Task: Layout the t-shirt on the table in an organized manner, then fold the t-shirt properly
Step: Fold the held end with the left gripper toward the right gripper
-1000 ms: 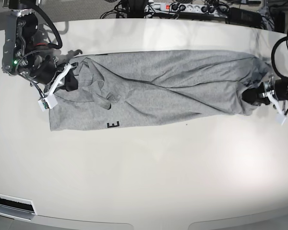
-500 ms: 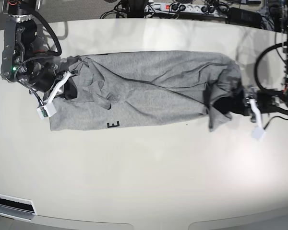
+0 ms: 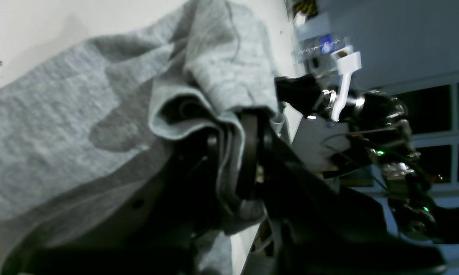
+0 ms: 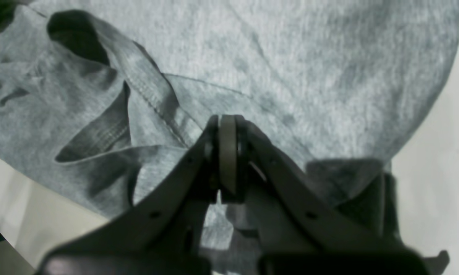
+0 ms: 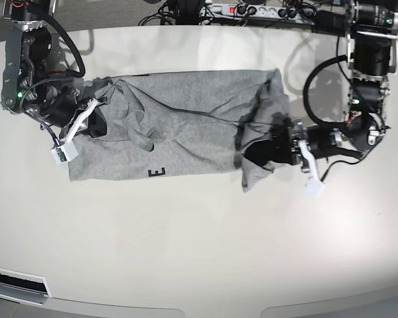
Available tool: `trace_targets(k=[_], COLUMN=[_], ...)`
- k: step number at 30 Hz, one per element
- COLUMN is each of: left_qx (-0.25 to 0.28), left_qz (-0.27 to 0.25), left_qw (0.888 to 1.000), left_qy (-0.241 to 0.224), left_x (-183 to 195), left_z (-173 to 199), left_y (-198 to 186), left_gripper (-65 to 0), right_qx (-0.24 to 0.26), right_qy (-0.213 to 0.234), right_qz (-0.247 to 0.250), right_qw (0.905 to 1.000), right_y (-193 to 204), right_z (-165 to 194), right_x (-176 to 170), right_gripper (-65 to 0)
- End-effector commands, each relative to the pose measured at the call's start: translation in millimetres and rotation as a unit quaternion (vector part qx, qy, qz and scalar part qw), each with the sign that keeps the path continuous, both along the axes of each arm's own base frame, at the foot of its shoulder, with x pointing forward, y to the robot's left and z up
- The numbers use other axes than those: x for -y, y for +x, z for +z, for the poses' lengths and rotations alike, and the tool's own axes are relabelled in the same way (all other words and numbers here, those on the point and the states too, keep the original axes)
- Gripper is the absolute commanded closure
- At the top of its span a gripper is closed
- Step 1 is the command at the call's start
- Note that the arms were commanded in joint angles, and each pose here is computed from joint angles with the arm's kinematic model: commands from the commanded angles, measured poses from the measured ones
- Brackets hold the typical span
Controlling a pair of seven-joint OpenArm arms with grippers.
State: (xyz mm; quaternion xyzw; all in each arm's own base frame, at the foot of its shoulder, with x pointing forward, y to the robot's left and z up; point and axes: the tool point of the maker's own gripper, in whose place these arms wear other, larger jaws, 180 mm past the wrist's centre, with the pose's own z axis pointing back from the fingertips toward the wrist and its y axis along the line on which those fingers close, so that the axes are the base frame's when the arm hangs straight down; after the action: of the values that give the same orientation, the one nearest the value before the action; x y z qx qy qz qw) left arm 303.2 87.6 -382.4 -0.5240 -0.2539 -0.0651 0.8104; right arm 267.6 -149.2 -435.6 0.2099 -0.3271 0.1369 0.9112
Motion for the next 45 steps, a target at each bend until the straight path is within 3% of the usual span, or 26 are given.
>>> trace_targets(k=[1,2,3,6,8,10,11,14,15,22,27,32,35,40,45], left_qx=[0.031,0.031,0.031,0.026,0.018,0.021,0.024,0.035,0.036,0.069,0.080,0.031,0.017,0.023,0.023], left_qz=[0.014,0.014,0.012,-0.004,-0.022,-0.023,-0.023,-0.030,-0.036,-0.015,0.040,0.052,0.050,0.009,0.034], left_qw=[0.999,0.999,0.999,0.998,0.998,0.998,0.998,0.998,0.998,0.997,0.989,0.977,0.978,0.990,0.992], left_qy=[-0.018,-0.024,-0.029,-0.057,-0.055,-0.053,-0.052,-0.048,-0.045,-0.010,0.115,0.206,0.199,0.141,0.122], left_x=[-1,3,7,16,19,18,17,17,17,-17,-65,-88,-87,-69,-75], left_z=[19,20,21,28,27,29,31,38,39,57,30,-8,-15,-4,-1], left_y=[16,16,16,12,6,8,10,17,18,42,57,46,35,20,19], left_gripper=[0.0,0.0,-6.7,-33.5,-38.2,-36.6,-32.0,-2.9,0.0,0.0,0.0,0.0,0.0,0.0,0.0], right_qx=[0.023,0.024,0.023,0.024,0.024,0.024,0.025,0.026,0.026,0.024,0.027,0.027,0.028,0.028,0.027], right_qy=[0.002,0.002,0.002,0.002,0.004,0.004,0.005,0.007,0.007,0.006,0.008,0.007,0.008,0.008,0.007], right_qz=[0.000,0.000,0.000,0.000,-0.001,-0.001,-0.001,-0.002,-0.001,-0.001,-0.002,-0.002,-0.002,-0.002,-0.002], right_qw=[0.9997,0.9997,0.9997,0.9997,0.9997,0.9997,0.9997,0.9996,0.9996,0.9997,0.9996,0.9996,0.9996,0.9996,0.9996], right_y=[11,11,11,11,11,11,11,12,12,11,13,13,13,13,13], right_z=[12,12,12,12,12,13,13,13,13,13,14,14,14,14,14], right_x=[3,3,3,3,3,3,2,2,2,2,2,2,2,2,2], right_gripper=[0.0,0.0,0.0,0.0,0.0,-2.6,-4.3,-4.9,-4.9,-4.9,-4.9,-4.9,-4.9,-4.9,-4.9])
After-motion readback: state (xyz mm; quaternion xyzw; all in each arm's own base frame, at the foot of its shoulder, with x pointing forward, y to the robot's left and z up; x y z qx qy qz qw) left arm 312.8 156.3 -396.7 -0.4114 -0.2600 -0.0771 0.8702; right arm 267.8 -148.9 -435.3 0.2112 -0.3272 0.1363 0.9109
